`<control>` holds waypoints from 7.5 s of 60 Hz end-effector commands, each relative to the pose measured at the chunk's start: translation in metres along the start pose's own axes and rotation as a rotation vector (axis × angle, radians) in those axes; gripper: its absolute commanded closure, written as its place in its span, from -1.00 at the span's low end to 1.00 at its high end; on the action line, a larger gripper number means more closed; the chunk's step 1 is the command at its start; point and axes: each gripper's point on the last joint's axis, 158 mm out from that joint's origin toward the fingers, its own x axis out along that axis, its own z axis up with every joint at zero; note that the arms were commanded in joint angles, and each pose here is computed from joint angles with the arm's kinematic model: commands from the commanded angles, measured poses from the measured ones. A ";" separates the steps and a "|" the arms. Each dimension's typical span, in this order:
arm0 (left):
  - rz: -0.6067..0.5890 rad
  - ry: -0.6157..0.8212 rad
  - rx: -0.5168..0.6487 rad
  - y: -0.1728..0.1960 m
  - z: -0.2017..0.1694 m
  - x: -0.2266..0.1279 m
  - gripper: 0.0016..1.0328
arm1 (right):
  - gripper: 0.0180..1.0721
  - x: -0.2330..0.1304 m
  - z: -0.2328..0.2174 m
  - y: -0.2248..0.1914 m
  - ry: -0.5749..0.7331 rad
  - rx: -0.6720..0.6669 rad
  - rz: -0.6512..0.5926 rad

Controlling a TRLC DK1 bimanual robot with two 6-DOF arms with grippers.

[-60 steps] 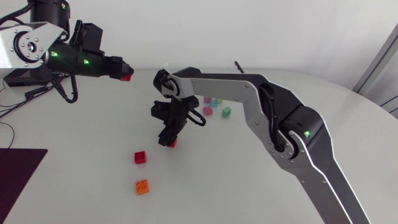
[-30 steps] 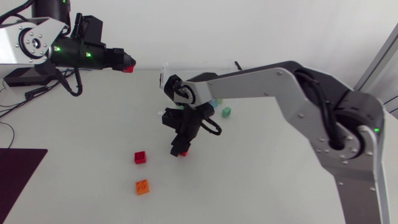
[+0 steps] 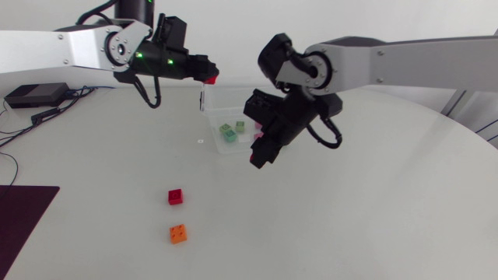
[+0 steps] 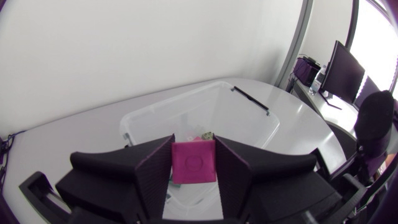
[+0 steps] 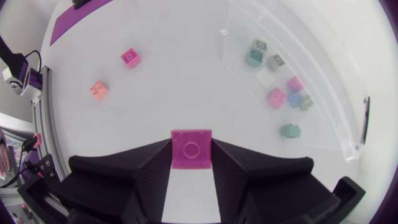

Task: Pick up the duplo bricks and place them in the container

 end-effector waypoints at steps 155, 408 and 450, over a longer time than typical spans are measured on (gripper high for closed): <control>-0.194 0.487 0.649 0.027 -0.281 -0.073 0.89 | -0.90 0.035 -0.019 0.110 -0.003 -0.453 0.316; 0.434 -0.147 0.142 0.038 -0.047 -0.172 -0.92 | -0.91 -0.153 0.046 -0.193 -0.580 0.293 -0.632; 0.614 -0.263 0.164 0.048 -0.086 -0.252 -0.92 | -0.91 -0.217 -0.126 -0.151 -0.550 0.401 -0.900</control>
